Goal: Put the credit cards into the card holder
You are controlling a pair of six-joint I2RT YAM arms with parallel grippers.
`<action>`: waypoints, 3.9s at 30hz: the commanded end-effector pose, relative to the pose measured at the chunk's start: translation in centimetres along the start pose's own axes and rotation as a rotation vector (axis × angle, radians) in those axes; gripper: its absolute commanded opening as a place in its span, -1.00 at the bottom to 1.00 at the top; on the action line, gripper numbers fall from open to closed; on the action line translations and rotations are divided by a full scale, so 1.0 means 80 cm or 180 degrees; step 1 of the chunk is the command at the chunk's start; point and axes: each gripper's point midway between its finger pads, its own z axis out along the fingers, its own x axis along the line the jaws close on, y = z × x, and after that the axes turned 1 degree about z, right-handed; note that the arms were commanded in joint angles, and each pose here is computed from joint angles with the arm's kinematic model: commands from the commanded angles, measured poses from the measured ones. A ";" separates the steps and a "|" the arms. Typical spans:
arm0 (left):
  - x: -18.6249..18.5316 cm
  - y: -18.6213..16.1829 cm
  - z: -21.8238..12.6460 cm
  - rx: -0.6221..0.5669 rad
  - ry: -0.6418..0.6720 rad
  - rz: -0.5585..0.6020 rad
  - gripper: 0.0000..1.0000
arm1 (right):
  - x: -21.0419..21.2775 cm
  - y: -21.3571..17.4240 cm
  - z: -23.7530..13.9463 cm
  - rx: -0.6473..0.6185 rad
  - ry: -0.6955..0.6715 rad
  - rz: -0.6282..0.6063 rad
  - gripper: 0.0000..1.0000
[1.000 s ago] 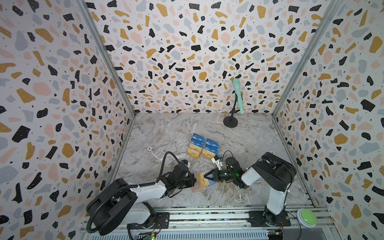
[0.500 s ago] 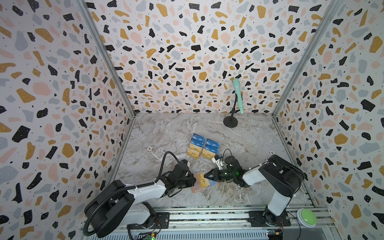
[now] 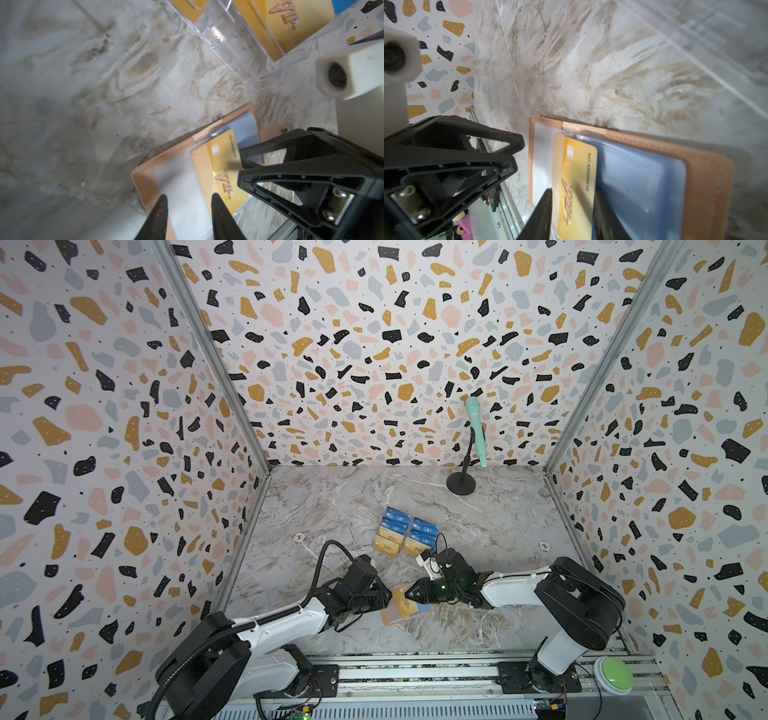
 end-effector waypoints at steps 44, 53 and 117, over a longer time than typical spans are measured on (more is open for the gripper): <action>-0.004 -0.009 0.004 -0.0083 -0.0319 -0.0091 -0.29 | 0.040 -0.034 0.021 0.0433 -0.0533 -0.0323 -0.20; 0.011 -0.004 0.000 -0.0062 -0.0017 -0.0005 -0.26 | 0.020 -0.020 -0.015 0.0325 -0.0592 -0.0321 -0.17; 0.010 -0.012 0.012 0.0140 0.0023 0.0029 -0.29 | 0.022 -0.014 0.009 0.0406 -0.0411 -0.0459 -0.56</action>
